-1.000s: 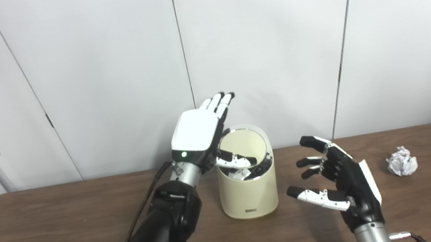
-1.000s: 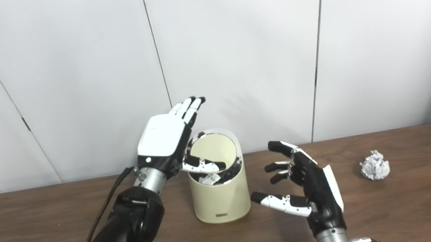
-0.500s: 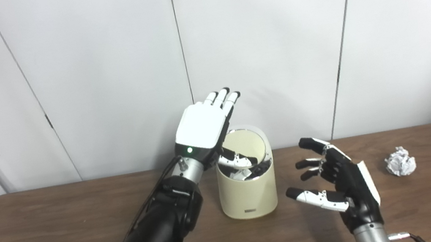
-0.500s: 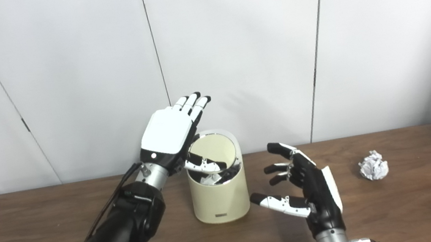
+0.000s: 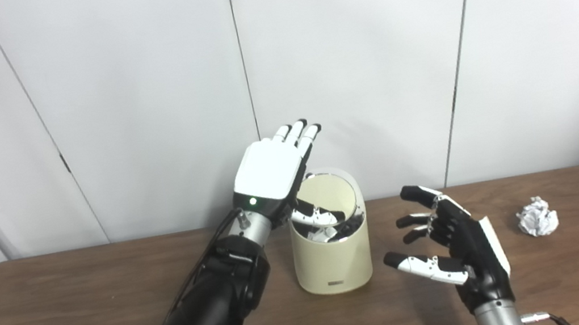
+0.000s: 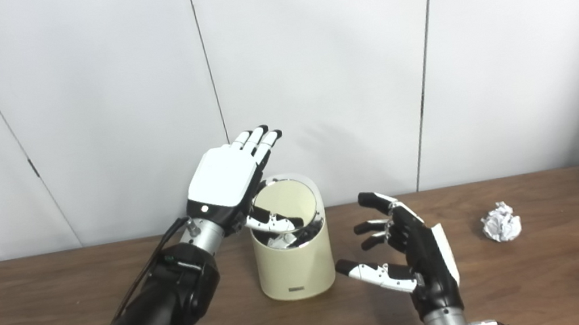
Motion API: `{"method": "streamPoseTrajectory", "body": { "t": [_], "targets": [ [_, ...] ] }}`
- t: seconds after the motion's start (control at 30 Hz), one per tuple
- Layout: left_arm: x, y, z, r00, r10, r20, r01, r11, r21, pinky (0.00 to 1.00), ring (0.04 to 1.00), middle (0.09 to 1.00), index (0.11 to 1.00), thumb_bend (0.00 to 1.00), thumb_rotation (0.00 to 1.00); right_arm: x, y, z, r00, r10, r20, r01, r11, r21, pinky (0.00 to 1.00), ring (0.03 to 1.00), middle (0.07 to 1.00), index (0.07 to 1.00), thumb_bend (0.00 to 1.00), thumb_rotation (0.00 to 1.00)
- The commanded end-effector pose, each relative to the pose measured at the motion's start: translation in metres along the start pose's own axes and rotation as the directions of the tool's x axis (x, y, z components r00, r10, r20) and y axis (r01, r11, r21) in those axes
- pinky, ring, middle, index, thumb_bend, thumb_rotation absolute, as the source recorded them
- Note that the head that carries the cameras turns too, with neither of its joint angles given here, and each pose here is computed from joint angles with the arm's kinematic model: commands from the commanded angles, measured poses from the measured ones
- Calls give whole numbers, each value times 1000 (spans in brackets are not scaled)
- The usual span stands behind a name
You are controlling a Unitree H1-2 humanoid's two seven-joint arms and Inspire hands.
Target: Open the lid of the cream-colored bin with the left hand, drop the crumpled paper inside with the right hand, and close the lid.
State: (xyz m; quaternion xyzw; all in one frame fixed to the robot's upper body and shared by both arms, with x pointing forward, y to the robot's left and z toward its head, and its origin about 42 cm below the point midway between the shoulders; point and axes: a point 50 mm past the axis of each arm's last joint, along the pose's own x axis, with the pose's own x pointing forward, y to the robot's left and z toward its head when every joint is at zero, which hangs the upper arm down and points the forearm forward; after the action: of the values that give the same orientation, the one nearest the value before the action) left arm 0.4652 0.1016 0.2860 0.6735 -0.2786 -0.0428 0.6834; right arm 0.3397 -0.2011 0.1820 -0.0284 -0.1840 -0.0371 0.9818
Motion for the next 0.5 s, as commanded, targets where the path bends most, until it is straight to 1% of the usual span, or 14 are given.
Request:
{"method": "streamPoseTrajectory", "body": {
  "t": [0.0,0.07,0.1,0.13,0.17,0.2,0.27,0.3,0.33,0.4,0.43,0.47],
  "targets": [
    [3,9,-8,997,67,-33,-68,997,-28,767,918,960,988,986,127,10,3,14,997,1,71,-1,1000,5,462,598,782,725,754,127],
    [4,17,-10,991,123,-54,-127,989,-82,753,904,942,985,928,139,10,2,14,997,1,72,-1,1000,0,459,597,783,725,751,129],
    [5,25,-11,984,163,-78,-173,973,-151,749,902,938,985,915,144,10,2,14,997,2,73,-2,1000,-2,459,597,783,725,750,129],
    [6,33,-13,975,199,-102,-217,952,-216,771,909,936,978,882,168,10,2,14,997,2,74,-2,1000,-2,455,596,782,724,748,124],
    [6,37,-14,968,221,-119,-245,934,-260,773,910,933,973,860,183,11,2,14,997,2,74,-2,1000,-2,453,595,780,723,746,119],
    [7,46,-18,960,238,-145,-275,895,-351,773,911,932,971,852,189,11,1,14,997,5,75,-5,1000,-3,453,594,779,723,745,117],
    [8,55,-23,955,243,-171,-296,835,-464,728,900,939,981,864,216,11,1,13,997,10,75,-9,1000,-2,454,592,778,724,731,117],
    [8,60,-26,952,241,-186,-303,803,-513,724,903,946,989,865,239,11,1,13,997,12,76,-12,1000,-2,452,591,777,725,728,118],
    [8,63,-29,949,244,-202,-316,772,-551,717,898,945,993,873,267,11,0,13,997,13,76,-12,1000,-4,449,590,777,725,725,120],
    [8,68,-34,938,251,-238,-346,701,-624,652,836,888,971,899,323,11,0,13,997,11,75,-10,1000,-10,440,585,774,726,723,123],
    [7,69,-35,934,253,-251,-356,666,-655,647,828,876,960,896,333,11,0,13,997,10,74,-9,1000,-14,437,585,775,727,725,131],
    [6,69,-36,933,251,-259,-360,640,-679,664,838,876,951,879,352,12,0,13,997,9,74,-8,1000,-16,441,584,774,727,728,142]
  ]
}}
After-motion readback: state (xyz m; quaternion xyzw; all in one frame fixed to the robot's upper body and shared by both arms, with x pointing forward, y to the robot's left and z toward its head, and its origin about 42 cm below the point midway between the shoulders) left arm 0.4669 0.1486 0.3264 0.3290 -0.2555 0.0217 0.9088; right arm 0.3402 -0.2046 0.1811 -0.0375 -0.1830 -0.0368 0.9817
